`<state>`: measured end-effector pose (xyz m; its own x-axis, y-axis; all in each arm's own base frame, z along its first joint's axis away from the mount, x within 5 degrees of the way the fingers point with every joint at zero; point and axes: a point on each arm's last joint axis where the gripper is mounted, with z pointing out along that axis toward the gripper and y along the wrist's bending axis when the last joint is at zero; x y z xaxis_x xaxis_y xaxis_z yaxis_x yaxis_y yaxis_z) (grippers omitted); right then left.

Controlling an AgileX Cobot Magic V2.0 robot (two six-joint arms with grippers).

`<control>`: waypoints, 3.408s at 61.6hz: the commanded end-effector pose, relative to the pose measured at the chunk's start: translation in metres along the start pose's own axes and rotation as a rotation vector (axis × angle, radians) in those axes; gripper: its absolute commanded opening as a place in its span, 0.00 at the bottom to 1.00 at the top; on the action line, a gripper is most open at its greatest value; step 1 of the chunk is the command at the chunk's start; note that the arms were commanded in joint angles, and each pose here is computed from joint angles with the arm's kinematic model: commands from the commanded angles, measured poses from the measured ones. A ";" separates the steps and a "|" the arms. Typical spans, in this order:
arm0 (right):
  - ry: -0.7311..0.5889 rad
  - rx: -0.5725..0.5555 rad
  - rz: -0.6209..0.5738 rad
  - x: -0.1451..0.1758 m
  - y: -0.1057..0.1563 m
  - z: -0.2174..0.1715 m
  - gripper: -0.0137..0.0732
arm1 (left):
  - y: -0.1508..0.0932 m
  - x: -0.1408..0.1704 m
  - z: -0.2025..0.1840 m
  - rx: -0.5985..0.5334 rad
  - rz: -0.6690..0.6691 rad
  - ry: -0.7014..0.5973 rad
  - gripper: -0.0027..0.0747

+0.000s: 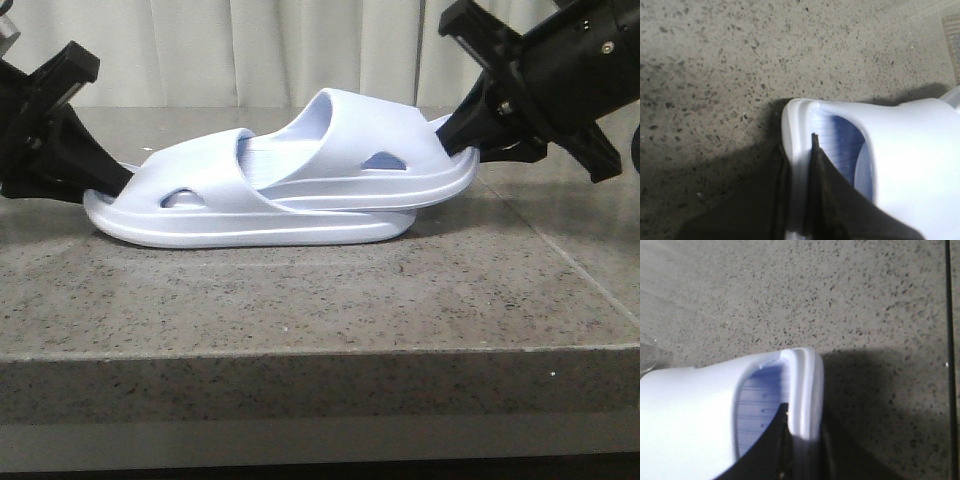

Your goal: Insert blue slippers together front up

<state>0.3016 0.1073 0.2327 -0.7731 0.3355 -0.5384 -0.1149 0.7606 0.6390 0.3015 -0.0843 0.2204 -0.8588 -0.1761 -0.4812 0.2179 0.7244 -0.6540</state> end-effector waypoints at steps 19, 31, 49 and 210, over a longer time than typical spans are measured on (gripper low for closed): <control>0.090 -0.264 -0.091 0.008 0.047 -0.016 0.08 | -0.018 -0.006 -0.007 0.084 0.012 -0.022 0.01; 0.120 -0.261 -0.083 0.016 0.049 -0.005 0.08 | -0.018 -0.006 -0.007 0.084 0.012 -0.022 0.01; 0.108 -0.229 -0.133 0.012 0.044 -0.009 0.10 | -0.018 -0.006 -0.007 0.084 0.012 -0.022 0.01; -0.089 0.523 -0.441 0.070 0.028 -0.263 0.80 | -0.064 0.067 -0.197 -0.670 0.374 -0.253 0.65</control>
<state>0.0905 0.0073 0.3498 -0.7314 -0.0474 -0.6803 -0.0856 0.9961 0.0226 0.1460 -0.0133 0.3339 -0.7157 0.0851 -0.6932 0.0906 0.9955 0.0286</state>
